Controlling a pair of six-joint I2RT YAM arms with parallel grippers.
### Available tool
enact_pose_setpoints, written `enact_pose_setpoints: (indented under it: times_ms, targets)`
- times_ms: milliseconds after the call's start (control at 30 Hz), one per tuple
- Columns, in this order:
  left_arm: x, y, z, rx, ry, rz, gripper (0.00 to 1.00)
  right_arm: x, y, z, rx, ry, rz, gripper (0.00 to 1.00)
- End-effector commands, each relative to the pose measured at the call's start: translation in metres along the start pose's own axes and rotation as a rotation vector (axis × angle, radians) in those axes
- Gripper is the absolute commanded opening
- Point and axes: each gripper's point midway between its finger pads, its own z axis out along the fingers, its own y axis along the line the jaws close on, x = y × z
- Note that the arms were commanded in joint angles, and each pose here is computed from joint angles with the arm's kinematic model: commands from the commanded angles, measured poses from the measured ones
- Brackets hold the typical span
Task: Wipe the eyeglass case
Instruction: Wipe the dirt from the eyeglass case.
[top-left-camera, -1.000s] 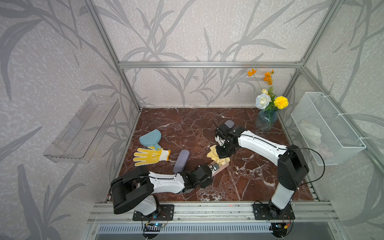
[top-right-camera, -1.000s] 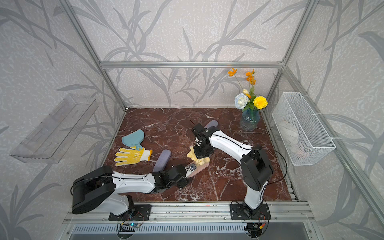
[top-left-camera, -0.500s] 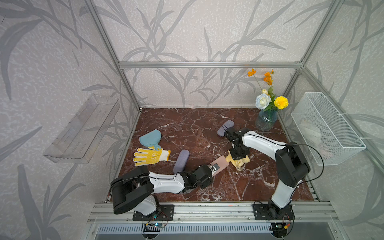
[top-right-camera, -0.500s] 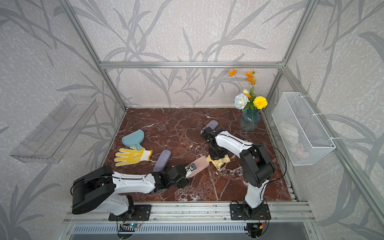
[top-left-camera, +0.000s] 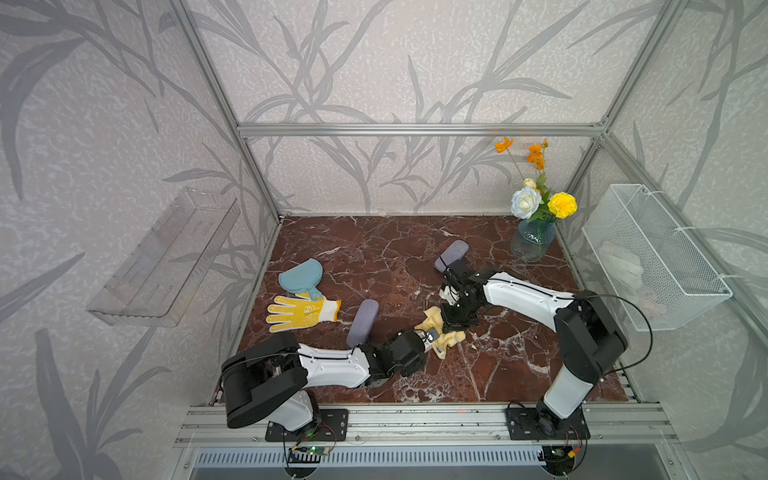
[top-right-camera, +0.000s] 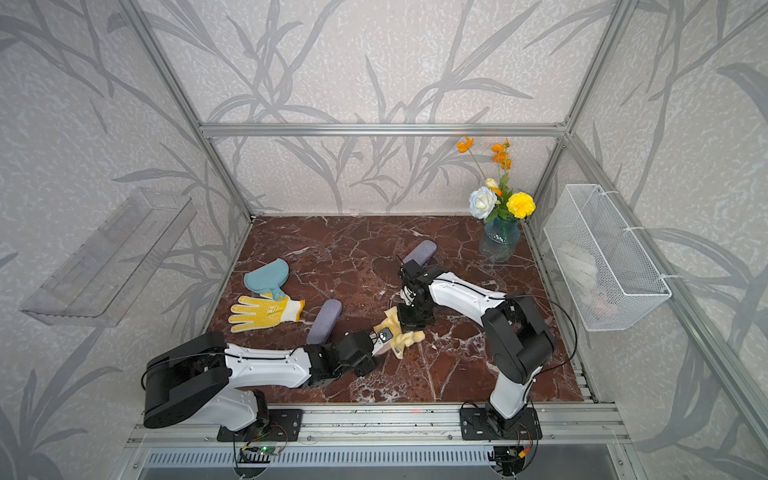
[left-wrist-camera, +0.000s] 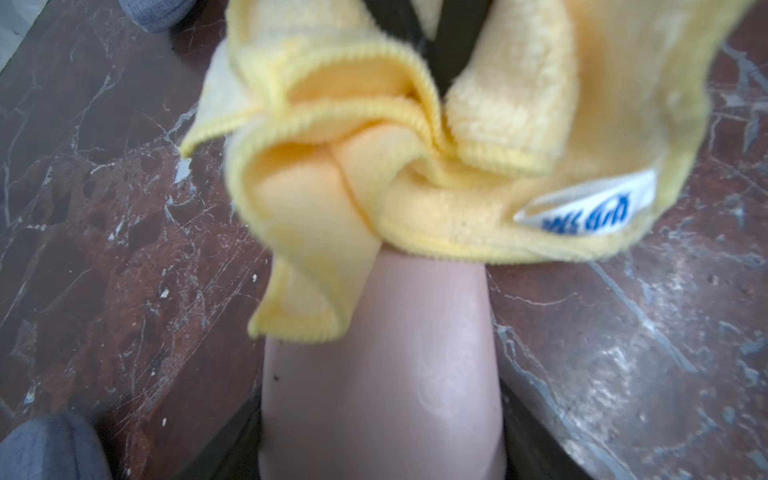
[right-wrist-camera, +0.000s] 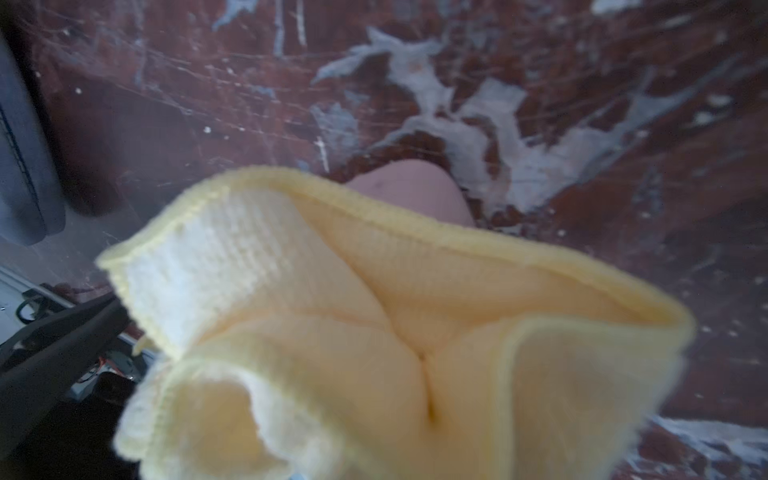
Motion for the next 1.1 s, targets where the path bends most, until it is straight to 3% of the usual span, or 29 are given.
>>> enact_pose_setpoints:
  times_ms: [0,67,133,267,467,633,733,900,1000,1067]
  targets:
    - [-0.026,0.01,-0.007,-0.088,-0.054,0.047,0.0,-0.033,-0.064,-0.031,0.352,-0.129,-0.025,0.0]
    - [-0.025,0.01,-0.007,-0.136,-0.033,0.102,0.0,-0.047,-0.075,-0.067,0.52,-0.212,-0.077,0.0]
    - [-0.026,0.01,-0.006,-0.19,-0.015,0.149,0.0,-0.055,-0.065,-0.094,0.571,-0.283,-0.123,0.0]
    - [-0.031,0.008,-0.004,-0.286,0.012,0.254,0.0,-0.055,-0.015,-0.109,0.436,-0.316,-0.203,0.0]
    - [-0.034,0.001,0.003,-0.356,0.042,0.355,0.0,-0.02,0.07,-0.071,0.182,-0.149,-0.314,0.0]
    - [-0.034,0.0,0.003,-0.407,0.062,0.415,0.0,0.005,0.091,-0.03,0.035,0.008,-0.308,0.0]
    - [-0.032,0.0,0.005,-0.424,0.07,0.431,0.0,0.007,0.075,-0.017,0.055,0.059,-0.292,0.0]
    - [-0.033,0.002,0.003,-0.436,0.067,0.429,0.0,-0.003,0.001,-0.012,0.109,0.065,-0.123,0.0]
    - [-0.032,0.002,0.004,-0.437,0.071,0.425,0.0,-0.013,-0.059,-0.025,0.274,0.022,-0.051,0.0]
    - [-0.032,0.001,0.005,-0.437,0.071,0.427,0.0,-0.026,-0.097,-0.049,0.519,-0.035,-0.071,0.0]
